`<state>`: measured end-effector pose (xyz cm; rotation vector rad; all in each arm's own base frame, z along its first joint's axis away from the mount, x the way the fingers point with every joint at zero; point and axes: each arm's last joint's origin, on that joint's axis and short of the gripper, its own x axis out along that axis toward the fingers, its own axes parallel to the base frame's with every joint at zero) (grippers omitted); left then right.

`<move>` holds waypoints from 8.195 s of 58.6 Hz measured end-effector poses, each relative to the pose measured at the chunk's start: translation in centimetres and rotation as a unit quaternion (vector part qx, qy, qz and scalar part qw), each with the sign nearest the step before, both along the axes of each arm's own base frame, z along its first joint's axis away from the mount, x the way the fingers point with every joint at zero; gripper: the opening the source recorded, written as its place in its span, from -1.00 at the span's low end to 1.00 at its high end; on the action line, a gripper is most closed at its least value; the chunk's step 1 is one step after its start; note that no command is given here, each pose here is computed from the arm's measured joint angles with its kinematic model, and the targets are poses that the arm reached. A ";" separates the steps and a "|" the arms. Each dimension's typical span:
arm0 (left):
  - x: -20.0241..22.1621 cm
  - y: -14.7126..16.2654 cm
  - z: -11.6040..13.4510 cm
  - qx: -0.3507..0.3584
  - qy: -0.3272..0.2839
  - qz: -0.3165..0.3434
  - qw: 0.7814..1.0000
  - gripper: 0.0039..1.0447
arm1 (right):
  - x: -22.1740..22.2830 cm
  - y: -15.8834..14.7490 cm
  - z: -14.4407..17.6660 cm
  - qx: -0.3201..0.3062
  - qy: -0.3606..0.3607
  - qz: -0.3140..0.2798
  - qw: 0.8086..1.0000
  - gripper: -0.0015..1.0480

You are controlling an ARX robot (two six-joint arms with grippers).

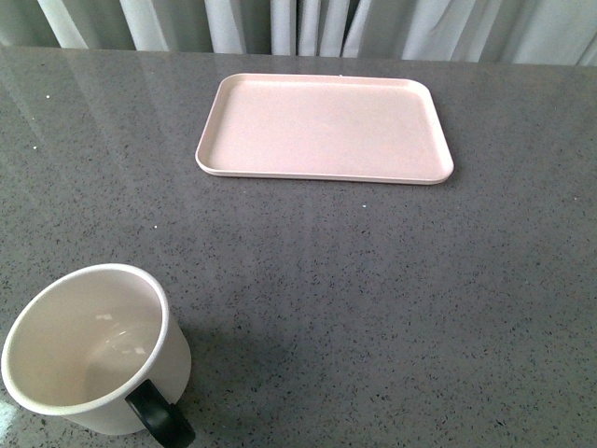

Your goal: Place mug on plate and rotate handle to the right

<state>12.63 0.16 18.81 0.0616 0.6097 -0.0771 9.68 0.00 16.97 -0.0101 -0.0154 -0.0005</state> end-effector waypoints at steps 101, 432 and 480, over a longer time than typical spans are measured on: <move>12.8 -6.0 -6.3 0.073 0.190 -0.292 0.935 0.79 | 0.0 0.0 0.0 0.000 0.000 0.000 1.000 0.82; 4.1 -0.2 -1.8 -0.030 -0.304 0.035 0.952 -0.98 | 0.0 0.0 0.0 0.000 0.000 0.000 1.000 0.82; -0.5 -0.2 -1.7 -0.030 -0.306 0.036 0.951 -0.98 | 0.0 0.0 0.0 0.000 0.000 0.000 1.000 0.82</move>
